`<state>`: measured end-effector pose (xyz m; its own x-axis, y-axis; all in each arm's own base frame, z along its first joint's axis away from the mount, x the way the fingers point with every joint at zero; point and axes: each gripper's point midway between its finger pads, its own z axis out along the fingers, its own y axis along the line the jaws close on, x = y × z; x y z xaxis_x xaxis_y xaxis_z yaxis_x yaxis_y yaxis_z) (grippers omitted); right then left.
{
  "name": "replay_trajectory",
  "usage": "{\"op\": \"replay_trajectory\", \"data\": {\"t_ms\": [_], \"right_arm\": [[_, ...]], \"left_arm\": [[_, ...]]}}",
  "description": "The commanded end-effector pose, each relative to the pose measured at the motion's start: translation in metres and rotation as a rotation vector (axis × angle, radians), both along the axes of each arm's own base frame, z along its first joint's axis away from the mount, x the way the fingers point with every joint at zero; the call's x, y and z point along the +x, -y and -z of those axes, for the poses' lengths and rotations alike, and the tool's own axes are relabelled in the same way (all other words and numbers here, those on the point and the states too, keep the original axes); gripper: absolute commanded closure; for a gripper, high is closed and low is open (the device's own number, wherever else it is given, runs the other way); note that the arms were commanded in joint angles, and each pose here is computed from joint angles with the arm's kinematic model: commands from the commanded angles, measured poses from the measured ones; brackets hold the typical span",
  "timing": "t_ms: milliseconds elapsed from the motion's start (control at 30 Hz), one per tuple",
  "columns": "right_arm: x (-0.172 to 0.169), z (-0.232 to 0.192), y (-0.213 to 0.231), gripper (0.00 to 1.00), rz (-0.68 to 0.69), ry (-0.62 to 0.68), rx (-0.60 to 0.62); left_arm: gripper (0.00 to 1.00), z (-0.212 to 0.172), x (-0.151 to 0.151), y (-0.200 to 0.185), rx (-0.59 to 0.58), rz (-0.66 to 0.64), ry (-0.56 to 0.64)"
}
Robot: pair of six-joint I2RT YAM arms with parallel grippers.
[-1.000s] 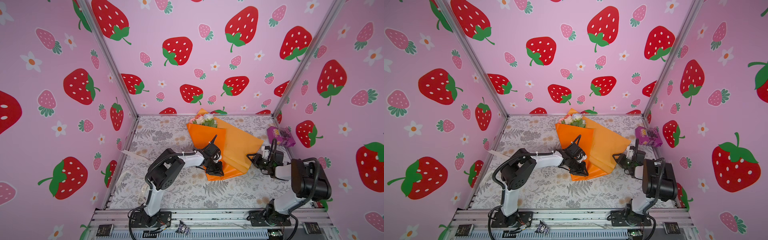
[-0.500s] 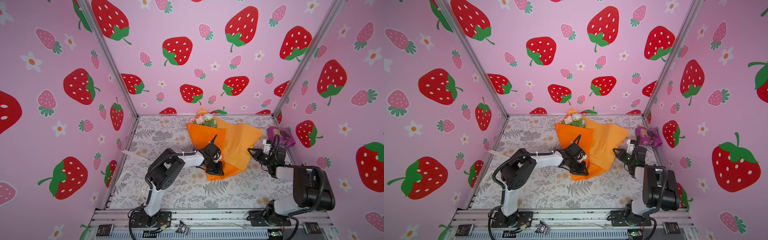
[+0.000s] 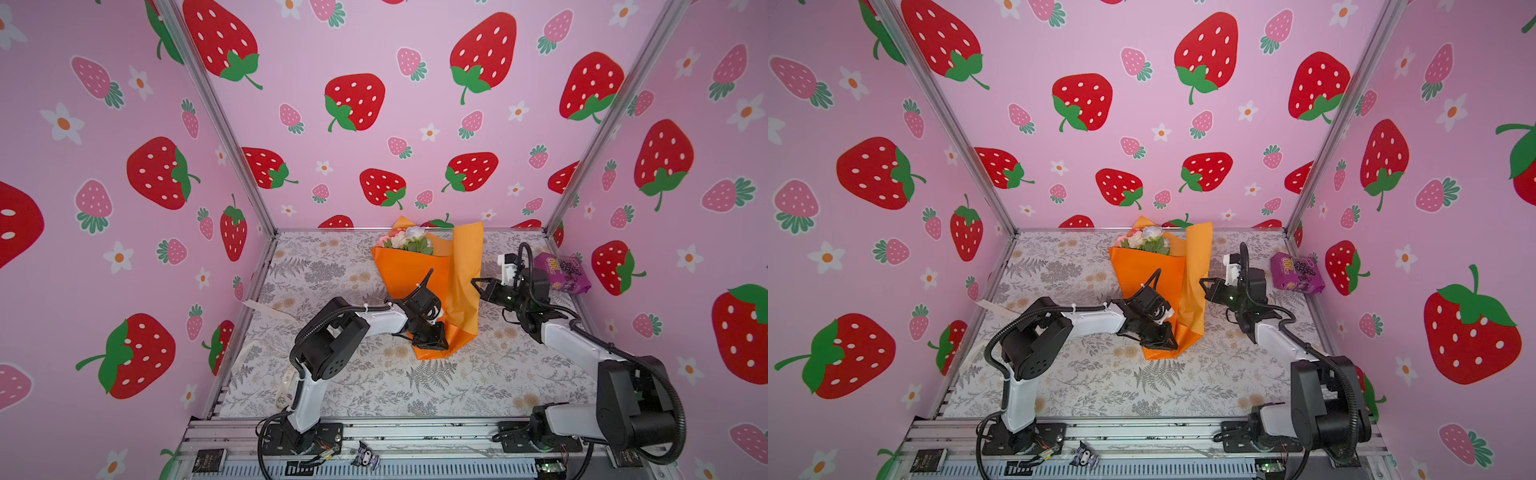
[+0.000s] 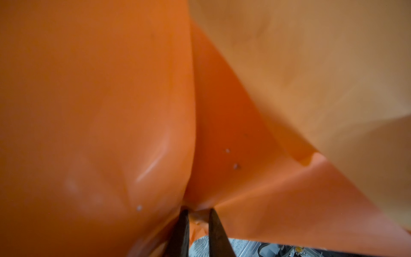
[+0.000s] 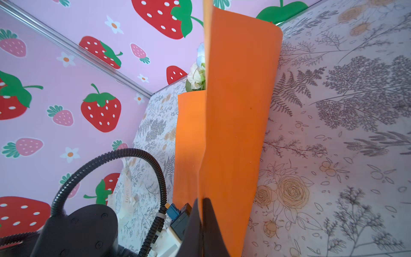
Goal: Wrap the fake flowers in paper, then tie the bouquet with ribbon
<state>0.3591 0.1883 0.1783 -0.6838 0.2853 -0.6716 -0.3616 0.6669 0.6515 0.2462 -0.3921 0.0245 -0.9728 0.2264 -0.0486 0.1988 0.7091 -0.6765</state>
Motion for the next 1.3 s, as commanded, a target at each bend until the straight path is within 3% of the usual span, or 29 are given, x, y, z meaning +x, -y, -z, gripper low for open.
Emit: {"op": "replay_trajectory", "data": {"t_ms": [0, 233, 333, 500, 733, 867, 1033, 1133, 1267], "right_arm": [[0.000, 0.002, -0.003, 0.99, 0.034, -0.014, -0.108], [-0.001, -0.003, -0.033, 1.00, 0.000, -0.019, -0.145], [0.001, -0.004, -0.043, 1.00, 0.012, -0.033, -0.156], [0.001, 0.000, -0.063, 1.00, -0.007, -0.047, -0.184], [0.001, 0.015, -0.099, 0.98, -0.025, -0.063, -0.316], [-0.004, 0.022, -0.129, 0.97, -0.092, -0.061, -0.337], [-0.013, 0.034, -0.167, 0.95, -0.182, -0.079, -0.332], [-0.018, 0.050, -0.186, 0.93, -0.233, -0.099, -0.349], [-0.029, 0.069, -0.210, 0.80, -0.334, -0.154, -0.301]], "left_arm": [[0.79, -0.005, 0.004, -0.006, 0.008, -0.038, 0.040], [0.82, -0.024, 0.014, -0.013, -0.035, -0.099, 0.112], [0.93, -0.021, 0.018, -0.022, -0.037, -0.153, 0.094], [0.93, -0.031, 0.020, -0.040, -0.042, -0.221, 0.144], [0.90, -0.044, 0.026, -0.083, -0.021, -0.362, 0.187], [0.85, -0.052, 0.036, -0.126, -0.043, -0.525, 0.184], [0.76, -0.057, 0.048, -0.157, -0.052, -0.607, 0.169], [0.65, -0.061, 0.057, -0.167, -0.107, -0.651, 0.152], [0.47, -0.070, 0.070, -0.181, -0.167, -0.711, 0.148]]}}
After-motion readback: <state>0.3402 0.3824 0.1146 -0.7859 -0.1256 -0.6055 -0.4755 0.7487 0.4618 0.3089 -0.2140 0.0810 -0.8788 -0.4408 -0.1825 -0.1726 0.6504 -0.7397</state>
